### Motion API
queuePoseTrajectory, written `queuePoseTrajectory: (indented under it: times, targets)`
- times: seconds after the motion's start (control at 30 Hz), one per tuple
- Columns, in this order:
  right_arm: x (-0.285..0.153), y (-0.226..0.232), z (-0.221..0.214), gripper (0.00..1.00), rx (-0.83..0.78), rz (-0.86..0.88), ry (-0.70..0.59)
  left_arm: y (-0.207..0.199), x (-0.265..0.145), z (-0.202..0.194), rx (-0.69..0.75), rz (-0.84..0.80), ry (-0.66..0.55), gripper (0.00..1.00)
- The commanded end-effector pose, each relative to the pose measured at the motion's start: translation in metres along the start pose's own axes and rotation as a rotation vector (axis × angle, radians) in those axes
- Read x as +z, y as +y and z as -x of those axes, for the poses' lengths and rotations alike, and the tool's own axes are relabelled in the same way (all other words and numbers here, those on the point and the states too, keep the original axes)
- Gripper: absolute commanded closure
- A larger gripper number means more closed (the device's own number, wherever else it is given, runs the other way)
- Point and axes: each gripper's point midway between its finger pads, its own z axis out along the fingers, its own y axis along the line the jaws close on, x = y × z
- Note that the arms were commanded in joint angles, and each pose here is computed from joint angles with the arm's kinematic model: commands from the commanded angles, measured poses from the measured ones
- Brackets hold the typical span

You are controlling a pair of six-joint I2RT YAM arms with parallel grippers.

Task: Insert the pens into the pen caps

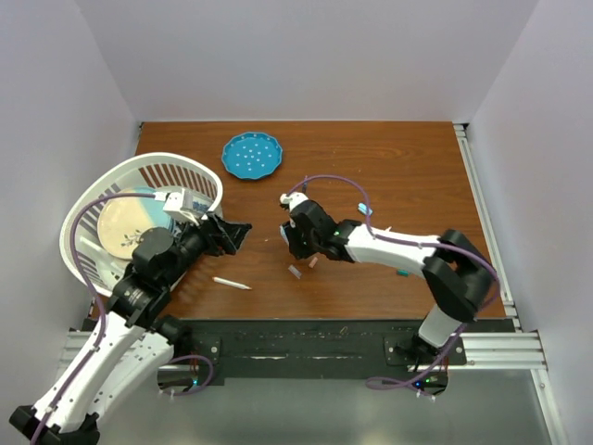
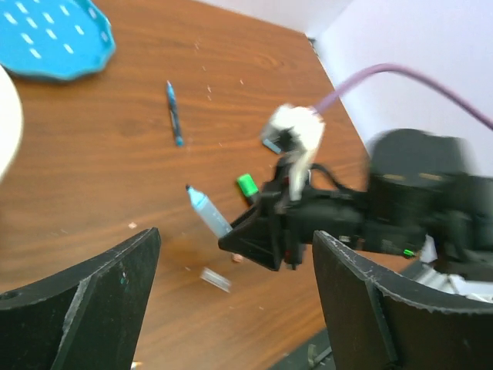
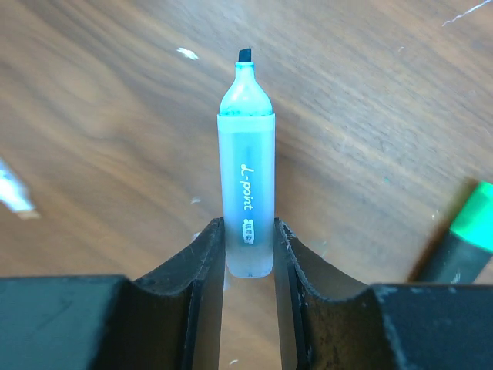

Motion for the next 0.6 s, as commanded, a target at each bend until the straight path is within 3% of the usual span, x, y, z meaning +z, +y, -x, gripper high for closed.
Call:
queuePoseTrajectory:
  times: [0.0, 0.17, 0.57]
  targets:
    - [-0.045, 0.038, 0.050, 0.98, 0.152, 0.129, -0.288, -0.017, 0.019, -0.012, -0.153, -0.081, 0.048, 0.17]
    - [-0.100, 0.073, 0.074, 0.99, 0.192, 0.245, -0.470, -0.016, 0.041, -0.024, -0.195, -0.098, 0.085, 0.23]
    - [-0.140, 0.099, 0.092, 1.00, 0.194, 0.227, -0.592, -0.025, 0.058, -0.031, -0.210, -0.180, 0.083, 0.40]
